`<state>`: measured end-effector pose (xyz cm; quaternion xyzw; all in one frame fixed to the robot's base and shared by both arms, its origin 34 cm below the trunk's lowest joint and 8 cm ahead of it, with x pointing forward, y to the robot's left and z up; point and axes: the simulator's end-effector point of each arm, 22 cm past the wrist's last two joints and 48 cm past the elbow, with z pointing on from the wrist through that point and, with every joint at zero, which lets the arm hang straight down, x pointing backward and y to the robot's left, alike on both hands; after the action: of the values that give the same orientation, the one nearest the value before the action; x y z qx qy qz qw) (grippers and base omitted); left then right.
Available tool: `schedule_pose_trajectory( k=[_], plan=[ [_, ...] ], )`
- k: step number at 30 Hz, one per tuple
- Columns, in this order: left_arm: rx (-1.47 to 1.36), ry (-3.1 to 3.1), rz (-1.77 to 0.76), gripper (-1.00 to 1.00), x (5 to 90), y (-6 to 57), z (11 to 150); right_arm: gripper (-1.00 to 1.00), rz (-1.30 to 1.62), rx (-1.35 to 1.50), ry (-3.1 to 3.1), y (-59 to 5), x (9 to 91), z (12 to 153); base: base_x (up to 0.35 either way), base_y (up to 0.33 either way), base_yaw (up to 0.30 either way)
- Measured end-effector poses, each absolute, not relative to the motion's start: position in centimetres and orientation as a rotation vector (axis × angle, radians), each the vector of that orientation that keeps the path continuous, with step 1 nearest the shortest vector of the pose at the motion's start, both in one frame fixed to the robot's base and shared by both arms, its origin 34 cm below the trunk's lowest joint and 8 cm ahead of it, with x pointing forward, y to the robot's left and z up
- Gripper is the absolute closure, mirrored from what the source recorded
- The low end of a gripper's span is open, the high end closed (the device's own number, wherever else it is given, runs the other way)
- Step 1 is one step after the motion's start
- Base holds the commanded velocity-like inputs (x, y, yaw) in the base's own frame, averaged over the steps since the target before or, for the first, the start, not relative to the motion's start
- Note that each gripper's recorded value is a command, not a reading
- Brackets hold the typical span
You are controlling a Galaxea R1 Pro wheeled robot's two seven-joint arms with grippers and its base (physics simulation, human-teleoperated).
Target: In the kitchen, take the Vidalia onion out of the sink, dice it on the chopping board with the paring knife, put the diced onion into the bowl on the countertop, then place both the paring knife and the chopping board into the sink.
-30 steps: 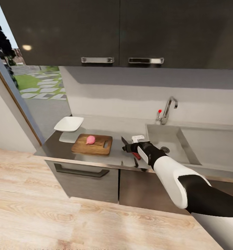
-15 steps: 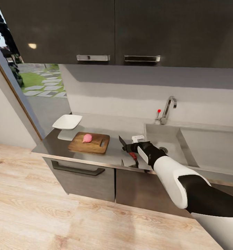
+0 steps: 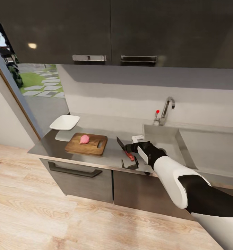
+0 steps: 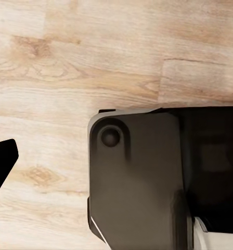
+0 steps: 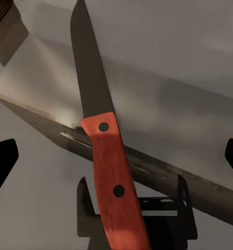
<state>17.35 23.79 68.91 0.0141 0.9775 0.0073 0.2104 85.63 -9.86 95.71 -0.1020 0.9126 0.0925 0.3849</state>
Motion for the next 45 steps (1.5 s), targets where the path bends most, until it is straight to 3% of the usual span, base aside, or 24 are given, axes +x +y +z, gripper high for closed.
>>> schedule_pose_trajectory(
  k=[45],
  plan=[
    [0.040,2.742,0.020,-1.00,16.6,23.8,68.7,-1.00,0.240,-0.258,2.348,-9.9,85.5,94.0,0.000,0.000,0.000]
  ],
)
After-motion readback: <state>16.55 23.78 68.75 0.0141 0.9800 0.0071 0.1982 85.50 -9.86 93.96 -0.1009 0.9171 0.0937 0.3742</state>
